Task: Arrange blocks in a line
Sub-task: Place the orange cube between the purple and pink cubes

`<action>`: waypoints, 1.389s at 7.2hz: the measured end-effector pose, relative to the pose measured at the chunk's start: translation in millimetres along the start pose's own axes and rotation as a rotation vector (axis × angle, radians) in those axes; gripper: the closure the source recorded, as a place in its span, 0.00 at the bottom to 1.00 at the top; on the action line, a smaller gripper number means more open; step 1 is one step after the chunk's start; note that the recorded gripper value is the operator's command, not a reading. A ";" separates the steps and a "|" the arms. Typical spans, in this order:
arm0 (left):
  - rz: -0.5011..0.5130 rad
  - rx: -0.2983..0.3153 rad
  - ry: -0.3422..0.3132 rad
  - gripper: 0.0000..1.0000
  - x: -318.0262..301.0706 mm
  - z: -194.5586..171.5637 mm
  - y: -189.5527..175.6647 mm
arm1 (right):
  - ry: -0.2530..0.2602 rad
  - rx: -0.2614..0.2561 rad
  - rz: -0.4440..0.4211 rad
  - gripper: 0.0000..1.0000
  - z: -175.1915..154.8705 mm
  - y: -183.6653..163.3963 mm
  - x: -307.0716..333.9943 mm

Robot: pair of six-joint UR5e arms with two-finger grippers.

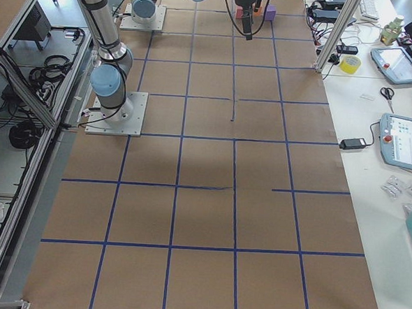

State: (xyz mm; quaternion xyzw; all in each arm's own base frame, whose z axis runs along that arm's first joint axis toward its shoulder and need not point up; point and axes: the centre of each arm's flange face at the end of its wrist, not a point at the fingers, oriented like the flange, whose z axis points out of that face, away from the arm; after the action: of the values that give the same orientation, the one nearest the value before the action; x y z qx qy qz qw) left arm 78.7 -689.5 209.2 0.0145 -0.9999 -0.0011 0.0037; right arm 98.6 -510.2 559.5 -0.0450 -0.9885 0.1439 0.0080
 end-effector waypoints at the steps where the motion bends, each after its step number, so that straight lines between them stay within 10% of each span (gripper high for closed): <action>1: -0.008 -0.006 -0.002 0.61 8.5 2.7 1.0 | 0.002 -0.008 -0.002 0.00 -1.1 1.8 0.2; 10: 0.028 0.006 -0.030 0.60 12.8 9.7 1.9 | -0.009 -0.099 -0.022 0.00 -9.4 27.3 -4.9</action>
State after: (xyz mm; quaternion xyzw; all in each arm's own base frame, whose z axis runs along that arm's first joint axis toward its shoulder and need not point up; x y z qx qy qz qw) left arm 65.8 -687.9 199.6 0.0002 -0.9999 0.0016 -0.0113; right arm 106.2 -482.0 560.7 -0.0337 -0.9949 0.0948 0.0030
